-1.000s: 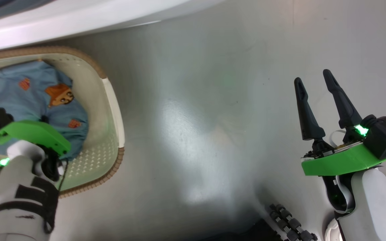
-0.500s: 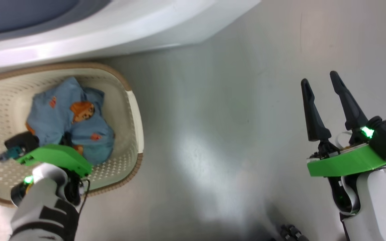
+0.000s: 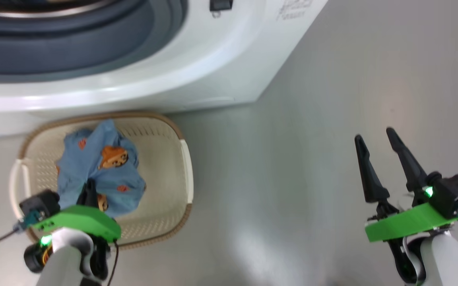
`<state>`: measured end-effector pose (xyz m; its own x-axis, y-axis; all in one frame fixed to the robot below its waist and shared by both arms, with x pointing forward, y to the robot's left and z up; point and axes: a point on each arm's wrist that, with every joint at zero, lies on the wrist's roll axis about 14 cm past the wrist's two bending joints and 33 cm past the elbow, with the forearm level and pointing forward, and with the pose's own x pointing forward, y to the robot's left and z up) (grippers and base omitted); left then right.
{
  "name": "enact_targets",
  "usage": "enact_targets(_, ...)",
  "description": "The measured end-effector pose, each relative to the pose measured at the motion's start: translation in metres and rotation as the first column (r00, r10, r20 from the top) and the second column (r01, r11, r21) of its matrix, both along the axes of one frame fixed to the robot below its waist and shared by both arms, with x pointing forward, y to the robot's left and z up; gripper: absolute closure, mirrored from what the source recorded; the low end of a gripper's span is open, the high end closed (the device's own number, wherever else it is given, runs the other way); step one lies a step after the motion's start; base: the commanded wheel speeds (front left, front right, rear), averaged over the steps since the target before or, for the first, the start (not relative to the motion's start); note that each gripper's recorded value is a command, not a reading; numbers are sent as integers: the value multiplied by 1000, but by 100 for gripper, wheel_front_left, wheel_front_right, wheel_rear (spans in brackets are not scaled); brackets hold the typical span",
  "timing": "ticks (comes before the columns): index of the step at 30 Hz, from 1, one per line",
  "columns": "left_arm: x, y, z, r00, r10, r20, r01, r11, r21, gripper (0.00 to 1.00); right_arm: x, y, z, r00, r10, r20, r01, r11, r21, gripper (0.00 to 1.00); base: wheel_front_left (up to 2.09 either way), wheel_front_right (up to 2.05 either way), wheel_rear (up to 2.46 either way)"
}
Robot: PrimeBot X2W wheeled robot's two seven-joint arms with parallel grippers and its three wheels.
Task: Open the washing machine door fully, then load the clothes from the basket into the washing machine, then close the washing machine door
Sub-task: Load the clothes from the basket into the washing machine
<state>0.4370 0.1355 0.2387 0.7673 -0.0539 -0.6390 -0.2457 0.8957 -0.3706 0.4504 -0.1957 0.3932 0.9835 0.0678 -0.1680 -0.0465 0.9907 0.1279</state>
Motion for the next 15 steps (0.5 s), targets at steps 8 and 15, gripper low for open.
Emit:
enact_targets(8,-19,14,51,993,5,121,-8,1000,25,100,-24,6,27,999,6,39,-6,1000,8,0,0,0,0)
enact_targets(15,-38,8,97,971,-29,235,21,999,35,100,-46,14,51,996,17,84,-18,1000,16,0,0,0,0)
